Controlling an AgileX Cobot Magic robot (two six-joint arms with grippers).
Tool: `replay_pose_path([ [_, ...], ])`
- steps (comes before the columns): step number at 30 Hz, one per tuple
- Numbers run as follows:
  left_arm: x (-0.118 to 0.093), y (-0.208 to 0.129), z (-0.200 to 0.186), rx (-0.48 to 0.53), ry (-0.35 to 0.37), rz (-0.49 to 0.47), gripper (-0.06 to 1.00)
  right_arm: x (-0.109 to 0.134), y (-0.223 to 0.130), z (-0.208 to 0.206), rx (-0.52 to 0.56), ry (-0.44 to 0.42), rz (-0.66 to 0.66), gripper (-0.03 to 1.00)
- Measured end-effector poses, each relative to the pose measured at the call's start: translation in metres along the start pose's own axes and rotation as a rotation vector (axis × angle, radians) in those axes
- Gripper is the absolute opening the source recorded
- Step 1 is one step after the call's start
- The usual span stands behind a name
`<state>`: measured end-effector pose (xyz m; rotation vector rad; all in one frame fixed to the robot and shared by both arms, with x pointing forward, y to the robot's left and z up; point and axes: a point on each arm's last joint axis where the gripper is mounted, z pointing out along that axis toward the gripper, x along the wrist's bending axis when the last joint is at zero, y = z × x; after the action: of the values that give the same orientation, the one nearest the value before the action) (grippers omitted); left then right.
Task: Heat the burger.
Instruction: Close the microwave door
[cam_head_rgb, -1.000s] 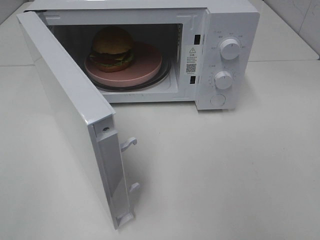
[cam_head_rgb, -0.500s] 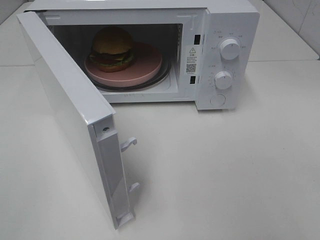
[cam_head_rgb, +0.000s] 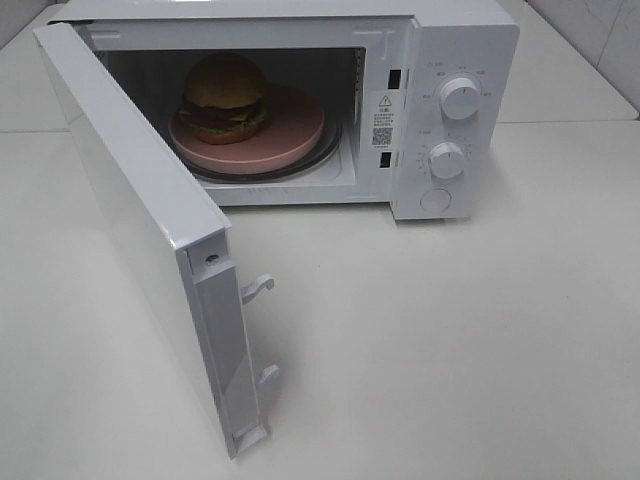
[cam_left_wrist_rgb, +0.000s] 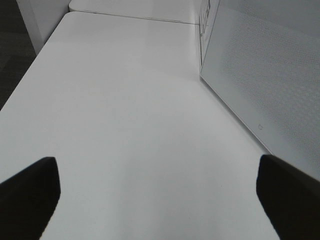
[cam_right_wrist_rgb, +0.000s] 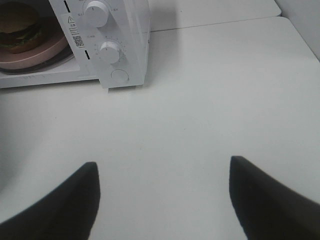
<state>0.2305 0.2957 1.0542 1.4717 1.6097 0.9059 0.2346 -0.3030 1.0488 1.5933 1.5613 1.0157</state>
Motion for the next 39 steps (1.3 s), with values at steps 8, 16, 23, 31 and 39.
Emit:
replay_pose_path([
  [8, 0.0, 0.0, 0.0, 0.0, 0.0, 0.0, 0.99, 0.0, 0.0, 0.0, 0.0, 0.0, -0.017, 0.72],
  [16, 0.0, 0.0, 0.0, 0.0, 0.0, 0.0, 0.99, -0.0004, 0.0, 0.0, 0.0, -0.004, -0.065, 0.72],
  [23, 0.0, 0.0, 0.0, 0.0, 0.0, 0.0, 0.99, -0.0009, 0.0001, 0.0, -0.001, -0.01, -0.091, 0.72],
  [31, 0.0, 0.0, 0.0, 0.0, 0.0, 0.0, 0.99, -0.0009, 0.0001, 0.0, -0.001, -0.018, -0.103, 0.86],
  [39, 0.0, 0.0, 0.0, 0.0, 0.0, 0.0, 0.99, -0.0005, -0.0001, -0.0002, -0.002, -0.08, -0.08, 0.99],
])
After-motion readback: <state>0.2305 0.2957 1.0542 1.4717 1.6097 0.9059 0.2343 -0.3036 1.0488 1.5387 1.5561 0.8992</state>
